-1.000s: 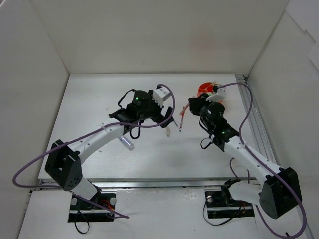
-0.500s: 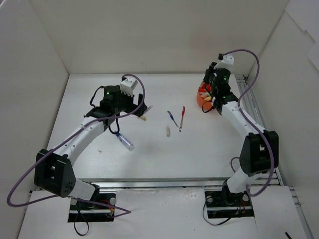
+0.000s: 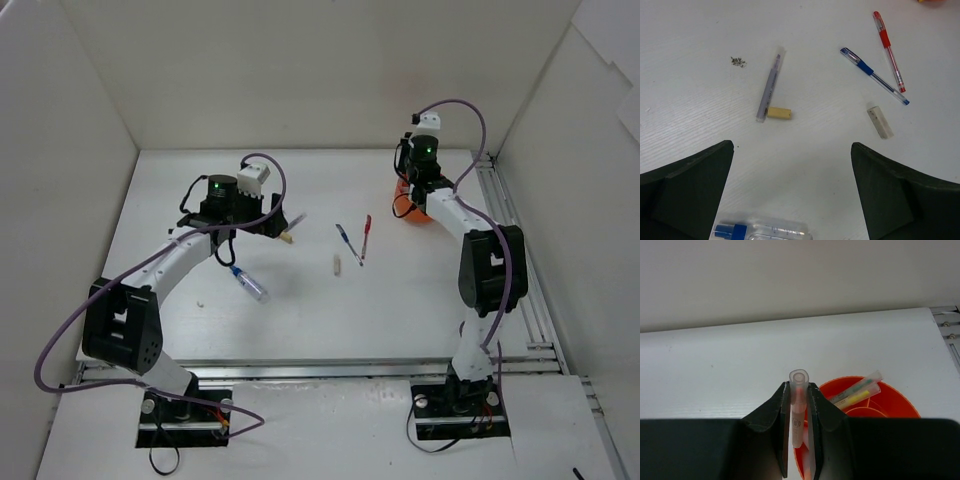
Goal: Sort the stationery into containers
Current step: Place the pen in the storage box, then pick up the pen from the center of the board.
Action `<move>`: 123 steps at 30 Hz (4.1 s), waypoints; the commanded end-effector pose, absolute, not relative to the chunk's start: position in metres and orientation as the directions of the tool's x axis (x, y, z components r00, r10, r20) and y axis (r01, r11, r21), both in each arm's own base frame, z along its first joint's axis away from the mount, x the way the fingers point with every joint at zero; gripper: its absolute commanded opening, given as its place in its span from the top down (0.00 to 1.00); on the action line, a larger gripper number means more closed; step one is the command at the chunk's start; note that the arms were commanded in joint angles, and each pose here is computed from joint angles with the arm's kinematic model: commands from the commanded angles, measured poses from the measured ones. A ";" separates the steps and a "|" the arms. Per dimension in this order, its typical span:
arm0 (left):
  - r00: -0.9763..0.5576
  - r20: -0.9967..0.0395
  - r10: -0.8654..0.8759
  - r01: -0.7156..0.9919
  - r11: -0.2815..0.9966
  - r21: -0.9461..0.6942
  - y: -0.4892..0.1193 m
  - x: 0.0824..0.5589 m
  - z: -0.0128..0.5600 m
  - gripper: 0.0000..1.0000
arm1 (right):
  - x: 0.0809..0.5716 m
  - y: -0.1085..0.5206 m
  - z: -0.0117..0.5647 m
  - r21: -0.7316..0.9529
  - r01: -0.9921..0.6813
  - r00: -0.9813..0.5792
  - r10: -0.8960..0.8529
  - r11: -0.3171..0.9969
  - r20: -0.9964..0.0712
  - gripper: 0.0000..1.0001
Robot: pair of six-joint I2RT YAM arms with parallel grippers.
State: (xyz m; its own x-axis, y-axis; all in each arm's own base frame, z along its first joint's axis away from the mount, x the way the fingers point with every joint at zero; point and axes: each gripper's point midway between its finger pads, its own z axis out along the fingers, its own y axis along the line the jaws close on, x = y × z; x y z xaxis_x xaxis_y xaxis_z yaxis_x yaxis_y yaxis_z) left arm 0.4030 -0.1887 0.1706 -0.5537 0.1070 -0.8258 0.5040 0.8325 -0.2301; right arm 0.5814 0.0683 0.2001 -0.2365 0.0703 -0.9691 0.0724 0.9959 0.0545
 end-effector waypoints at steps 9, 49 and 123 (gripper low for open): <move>-0.487 -0.871 0.070 0.524 0.821 -0.227 -0.188 0.422 0.205 0.00 | 0.596 0.057 0.234 0.079 0.127 -0.099 0.092 0.989 -0.991 1.00; -0.526 -0.847 0.075 0.536 0.802 -0.262 -0.187 0.432 0.190 0.00 | 0.621 0.048 0.235 0.075 0.217 -0.037 0.086 0.973 -0.996 1.00; -0.718 -0.521 0.461 0.567 0.822 -0.053 -0.228 0.489 0.039 0.69 | 0.347 0.050 0.247 0.353 0.086 -0.163 0.362 0.932 -0.918 0.02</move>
